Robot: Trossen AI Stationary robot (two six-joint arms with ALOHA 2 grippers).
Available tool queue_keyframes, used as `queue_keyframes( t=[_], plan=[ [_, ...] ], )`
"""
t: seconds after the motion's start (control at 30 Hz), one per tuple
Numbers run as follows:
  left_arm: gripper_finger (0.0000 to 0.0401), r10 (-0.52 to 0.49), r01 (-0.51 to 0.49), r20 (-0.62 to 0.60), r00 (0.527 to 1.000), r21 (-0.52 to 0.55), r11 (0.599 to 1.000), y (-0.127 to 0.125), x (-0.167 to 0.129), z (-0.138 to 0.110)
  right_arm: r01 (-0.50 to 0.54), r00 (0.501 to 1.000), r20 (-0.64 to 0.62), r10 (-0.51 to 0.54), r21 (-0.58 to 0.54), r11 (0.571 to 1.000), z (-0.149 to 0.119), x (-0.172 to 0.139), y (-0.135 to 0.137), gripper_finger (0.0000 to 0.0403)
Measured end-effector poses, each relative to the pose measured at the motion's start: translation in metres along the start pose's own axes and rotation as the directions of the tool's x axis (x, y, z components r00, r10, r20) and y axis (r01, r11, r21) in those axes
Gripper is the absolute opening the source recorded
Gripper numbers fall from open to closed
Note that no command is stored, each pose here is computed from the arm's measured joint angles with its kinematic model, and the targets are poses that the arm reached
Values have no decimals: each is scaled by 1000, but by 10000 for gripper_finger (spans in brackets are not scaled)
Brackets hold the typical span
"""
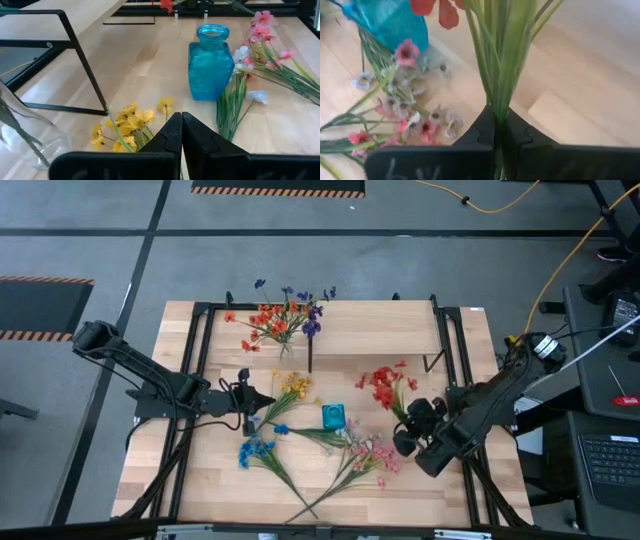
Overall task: Pick and place flowers into a vace then onto a shelf
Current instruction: Put the red flowers into the transparent vase
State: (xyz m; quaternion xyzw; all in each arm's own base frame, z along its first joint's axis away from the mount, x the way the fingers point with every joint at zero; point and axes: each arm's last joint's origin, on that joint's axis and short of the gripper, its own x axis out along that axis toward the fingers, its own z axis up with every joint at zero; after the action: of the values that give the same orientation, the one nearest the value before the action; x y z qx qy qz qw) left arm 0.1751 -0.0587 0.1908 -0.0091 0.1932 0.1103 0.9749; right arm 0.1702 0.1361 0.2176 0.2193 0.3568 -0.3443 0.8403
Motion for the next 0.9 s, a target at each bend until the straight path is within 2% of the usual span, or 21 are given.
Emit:
queue_keyframes(
  t=[0.2,0.37,0.53,0.73,0.9],
  plan=[
    [4,17,-17,0,1000,-8,1000,3,2,1,-11,999,45,14,-76,997,28,0,-8,6],
    [3,26,-26,-9,1000,-25,999,9,5,2,-63,991,106,84,-190,980,57,6,-6,6],
    [3,37,-38,-17,999,-43,998,16,9,3,-65,976,174,133,-349,935,88,10,-10,6],
    [3,66,-65,5,998,-70,995,22,12,6,-145,946,198,256,-448,882,125,8,-23,6],
    [4,65,-61,44,997,-95,994,22,12,11,-165,904,252,346,-540,825,144,9,-24,6]
  ],
)
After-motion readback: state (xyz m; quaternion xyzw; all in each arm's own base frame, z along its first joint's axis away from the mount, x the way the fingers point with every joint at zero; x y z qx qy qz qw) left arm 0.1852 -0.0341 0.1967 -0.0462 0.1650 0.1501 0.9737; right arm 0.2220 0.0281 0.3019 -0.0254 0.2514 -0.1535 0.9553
